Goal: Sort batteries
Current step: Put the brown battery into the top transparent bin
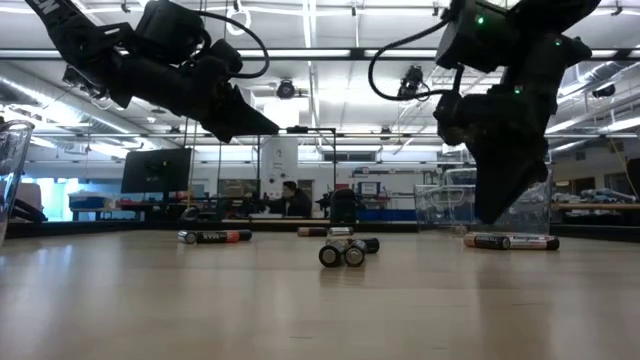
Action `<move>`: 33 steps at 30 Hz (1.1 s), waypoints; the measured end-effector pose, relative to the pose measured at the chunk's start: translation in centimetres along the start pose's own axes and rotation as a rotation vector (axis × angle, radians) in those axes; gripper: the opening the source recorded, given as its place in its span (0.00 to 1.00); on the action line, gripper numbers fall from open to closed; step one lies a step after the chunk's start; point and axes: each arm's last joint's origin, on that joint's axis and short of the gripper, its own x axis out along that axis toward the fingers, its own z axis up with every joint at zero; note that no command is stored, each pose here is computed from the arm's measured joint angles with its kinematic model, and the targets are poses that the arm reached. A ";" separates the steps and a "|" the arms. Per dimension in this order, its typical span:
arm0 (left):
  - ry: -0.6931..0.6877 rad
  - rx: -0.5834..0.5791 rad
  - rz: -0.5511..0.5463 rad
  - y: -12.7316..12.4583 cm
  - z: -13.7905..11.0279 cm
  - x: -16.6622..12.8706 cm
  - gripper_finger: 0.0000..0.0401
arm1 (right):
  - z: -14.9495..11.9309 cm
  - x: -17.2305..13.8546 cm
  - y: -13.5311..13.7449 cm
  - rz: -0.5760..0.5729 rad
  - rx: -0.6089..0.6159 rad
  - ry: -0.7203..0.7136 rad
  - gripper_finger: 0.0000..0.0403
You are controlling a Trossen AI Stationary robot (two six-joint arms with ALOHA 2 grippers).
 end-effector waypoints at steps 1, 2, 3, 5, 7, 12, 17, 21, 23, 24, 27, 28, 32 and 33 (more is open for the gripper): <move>-0.001 0.000 0.000 0.0 0.0 0.0 0.02 | 0.0 0.2 0.0 -0.005 0.000 0.005 0.31; -0.001 0.000 0.000 0.0 0.0 0.0 0.02 | 0.0 0.4 0.0 -0.009 0.000 0.009 0.31; -0.001 0.000 0.000 0.0 0.0 0.0 0.02 | 0.0 0.5 0.0 -0.011 -0.001 0.011 0.31; -0.001 0.000 0.000 0.0 0.0 0.0 0.02 | -0.1 0.8 0.0 -0.021 -0.012 0.020 0.31; -0.001 0.000 0.000 0.0 0.0 0.0 0.02 | -0.1 1.1 -0.1 -0.030 -0.014 0.027 0.31; -0.003 0.003 0.000 0.0 0.0 0.0 0.02 | 0.0 1.5 -0.1 -0.051 -0.017 0.014 0.31; -0.010 0.026 0.001 0.0 0.1 0.0 0.02 | 0.0 2.3 -0.1 -0.059 -0.019 0.020 0.30; -0.009 0.031 0.001 0.0 0.1 0.0 0.02 | 0.0 2.9 0.0 -0.069 -0.029 0.025 0.28; -0.008 0.031 0.001 0.0 0.1 0.0 0.02 | 0.0 3.0 0.0 -0.075 -0.033 0.026 0.26; -0.007 0.032 0.001 0.0 0.1 0.0 0.02 | 0.0 3.0 0.0 -0.076 -0.037 0.026 0.25; -0.007 0.037 0.001 0.0 0.1 0.0 0.02 | 0.0 2.9 0.0 -0.072 -0.059 0.023 0.22; -0.007 0.041 0.001 0.0 0.1 0.0 0.02 | 0.0 2.9 0.0 -0.071 -0.068 0.021 0.20; -0.008 0.047 0.001 0.0 0.1 0.0 0.02 | 0.3 2.6 0.4 -0.072 -0.123 0.027 0.16; -0.008 0.047 0.001 0.0 0.1 0.0 0.02 | 0.4 2.5 0.6 -0.071 -0.143 0.029 0.15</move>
